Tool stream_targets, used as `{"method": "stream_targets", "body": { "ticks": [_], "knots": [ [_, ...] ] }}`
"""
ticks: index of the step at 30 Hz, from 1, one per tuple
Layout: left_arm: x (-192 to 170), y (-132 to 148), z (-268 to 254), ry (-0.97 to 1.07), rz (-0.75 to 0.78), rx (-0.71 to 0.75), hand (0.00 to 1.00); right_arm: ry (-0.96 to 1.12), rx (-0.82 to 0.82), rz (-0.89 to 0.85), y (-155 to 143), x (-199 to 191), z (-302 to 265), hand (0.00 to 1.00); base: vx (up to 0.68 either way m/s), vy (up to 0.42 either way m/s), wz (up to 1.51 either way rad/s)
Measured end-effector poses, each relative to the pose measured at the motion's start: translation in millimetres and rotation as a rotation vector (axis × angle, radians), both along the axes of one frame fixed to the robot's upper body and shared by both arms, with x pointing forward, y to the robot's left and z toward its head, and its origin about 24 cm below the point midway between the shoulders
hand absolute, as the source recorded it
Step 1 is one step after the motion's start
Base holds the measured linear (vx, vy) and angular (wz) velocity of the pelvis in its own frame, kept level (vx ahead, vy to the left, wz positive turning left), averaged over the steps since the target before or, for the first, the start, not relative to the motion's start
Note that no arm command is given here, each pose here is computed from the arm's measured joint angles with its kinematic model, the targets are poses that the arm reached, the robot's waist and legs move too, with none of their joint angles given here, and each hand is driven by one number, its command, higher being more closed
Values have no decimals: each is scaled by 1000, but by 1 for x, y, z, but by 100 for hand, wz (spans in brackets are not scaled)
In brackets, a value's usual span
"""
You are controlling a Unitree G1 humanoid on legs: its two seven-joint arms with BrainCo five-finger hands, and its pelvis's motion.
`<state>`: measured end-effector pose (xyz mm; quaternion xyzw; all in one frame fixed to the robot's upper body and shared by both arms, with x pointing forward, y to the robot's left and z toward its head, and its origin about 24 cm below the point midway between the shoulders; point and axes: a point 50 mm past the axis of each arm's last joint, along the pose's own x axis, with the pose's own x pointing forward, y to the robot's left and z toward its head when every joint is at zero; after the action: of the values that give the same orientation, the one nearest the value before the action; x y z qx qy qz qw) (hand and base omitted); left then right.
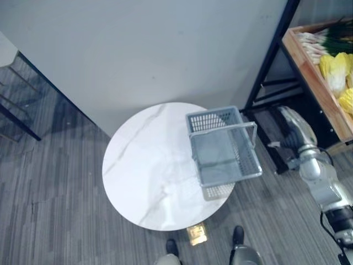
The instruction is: Pick vegetable in the basket
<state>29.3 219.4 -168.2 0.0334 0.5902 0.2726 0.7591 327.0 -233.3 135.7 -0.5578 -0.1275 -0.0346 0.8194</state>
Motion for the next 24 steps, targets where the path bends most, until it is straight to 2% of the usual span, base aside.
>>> {"method": "stream_targets", "body": {
  "ticks": [7,15,24],
  "knots": [
    [1,-1,0,-3,2,2,0,80,-179,92,28,35,10,0,-21,-6,6],
    [8,-3,1,-42,27,-4,0,95,-282,30,23,54,21,0,-25,-11,9],
    [18,-4,2,-81,12,-8,0,92,-258,-60,17,71,41,0,0,0,0]
  ]
}}
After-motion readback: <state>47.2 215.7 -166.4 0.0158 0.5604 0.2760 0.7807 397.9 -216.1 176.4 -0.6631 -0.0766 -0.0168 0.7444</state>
